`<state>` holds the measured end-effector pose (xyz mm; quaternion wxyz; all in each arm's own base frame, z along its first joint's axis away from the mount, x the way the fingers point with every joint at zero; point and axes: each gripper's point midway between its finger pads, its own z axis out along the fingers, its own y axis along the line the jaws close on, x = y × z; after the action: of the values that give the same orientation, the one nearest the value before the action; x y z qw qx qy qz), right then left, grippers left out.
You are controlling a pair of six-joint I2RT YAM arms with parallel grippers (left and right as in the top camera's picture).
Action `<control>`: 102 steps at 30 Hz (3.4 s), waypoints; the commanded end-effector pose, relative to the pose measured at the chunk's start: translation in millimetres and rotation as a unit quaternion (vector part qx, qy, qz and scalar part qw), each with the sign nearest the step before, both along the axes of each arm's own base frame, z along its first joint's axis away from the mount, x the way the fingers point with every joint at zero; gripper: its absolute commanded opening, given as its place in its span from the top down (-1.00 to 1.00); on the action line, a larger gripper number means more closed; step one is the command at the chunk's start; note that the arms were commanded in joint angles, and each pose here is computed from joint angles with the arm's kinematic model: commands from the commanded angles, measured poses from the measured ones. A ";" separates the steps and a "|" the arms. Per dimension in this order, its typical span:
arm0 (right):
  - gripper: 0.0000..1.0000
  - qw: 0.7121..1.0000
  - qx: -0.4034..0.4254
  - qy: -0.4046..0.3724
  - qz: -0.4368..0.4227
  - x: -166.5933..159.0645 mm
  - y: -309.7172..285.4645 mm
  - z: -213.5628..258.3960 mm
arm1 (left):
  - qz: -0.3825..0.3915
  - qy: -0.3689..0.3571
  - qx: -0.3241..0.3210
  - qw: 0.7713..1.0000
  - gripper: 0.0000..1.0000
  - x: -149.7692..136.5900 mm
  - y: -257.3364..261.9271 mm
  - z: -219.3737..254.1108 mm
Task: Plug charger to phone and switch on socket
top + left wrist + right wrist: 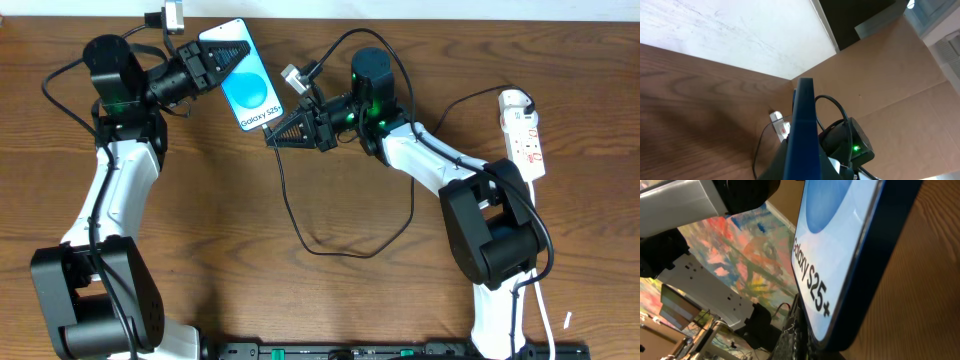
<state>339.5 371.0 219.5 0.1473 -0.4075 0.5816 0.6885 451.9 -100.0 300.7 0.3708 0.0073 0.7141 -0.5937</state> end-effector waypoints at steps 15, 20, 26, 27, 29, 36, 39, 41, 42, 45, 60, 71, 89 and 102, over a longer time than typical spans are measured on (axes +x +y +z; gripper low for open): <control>0.98 0.997 -0.021 0.047 -0.059 23.7 1.1 -0.2 | -0.018 -0.030 0.007 0.999 0.85 -7.9 -3.6 15.1; 0.98 0.997 -0.009 0.044 -0.067 25.2 5.0 10.7 | -0.019 -0.030 0.007 0.999 0.85 -8.0 -3.7 15.1; 0.98 0.997 -0.001 0.044 -0.066 24.4 5.6 18.6 | -0.019 -0.030 0.007 0.999 0.85 -8.1 -3.9 15.1; 0.98 0.997 -0.002 0.046 -0.067 24.4 5.9 18.6 | -0.019 -0.030 0.007 0.999 0.85 -8.0 -3.7 15.1; 0.98 0.997 -0.002 0.048 -0.068 24.2 7.1 18.7 | -0.019 -0.031 0.007 0.999 0.85 -8.0 -3.7 15.1; 0.98 0.994 -0.007 0.070 -0.084 27.7 12.2 19.3 | -0.019 -0.034 0.009 0.999 0.85 -8.0 -3.7 15.1; 0.98 0.993 -0.007 0.074 -0.091 29.3 14.3 19.6 | -0.019 -0.034 0.009 0.999 0.85 -8.0 -3.7 15.2; 0.98 0.992 -0.008 0.081 -0.095 30.8 14.8 19.7 | -0.018 -0.034 0.009 0.999 0.85 -7.9 -3.6 15.2; 0.98 0.992 -0.008 0.082 -0.097 31.1 15.2 19.7 | -0.018 -0.034 0.009 0.999 0.85 -7.8 -3.6 15.2; 0.98 0.991 -0.008 0.083 -0.102 32.8 15.5 20.0 | -0.016 -0.034 0.009 0.999 0.85 -7.2 -3.2 15.2; 0.98 0.989 -0.005 0.087 -0.123 39.0 19.3 20.5 | 0.015 -0.029 0.008 0.999 0.85 1.8 2.2 15.1; 0.98 0.981 -0.001 0.101 -0.163 51.4 23.5 21.9 | 0.039 -0.006 -0.007 0.999 0.85 8.6 6.9 15.1; 0.98 0.982 0.024 0.095 -0.159 49.7 22.7 37.5 | 0.044 -0.008 -0.007 0.999 0.85 10.0 8.0 15.6; 0.98 0.979 -0.044 0.111 -0.164 51.3 21.4 -5.5 | 0.084 -0.001 -0.012 0.996 0.85 15.9 45.0 15.7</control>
<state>383.9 394.5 207.6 0.1355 -0.2140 0.6885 0.6796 471.2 -70.5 300.8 0.4073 -0.0566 0.7126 -0.5684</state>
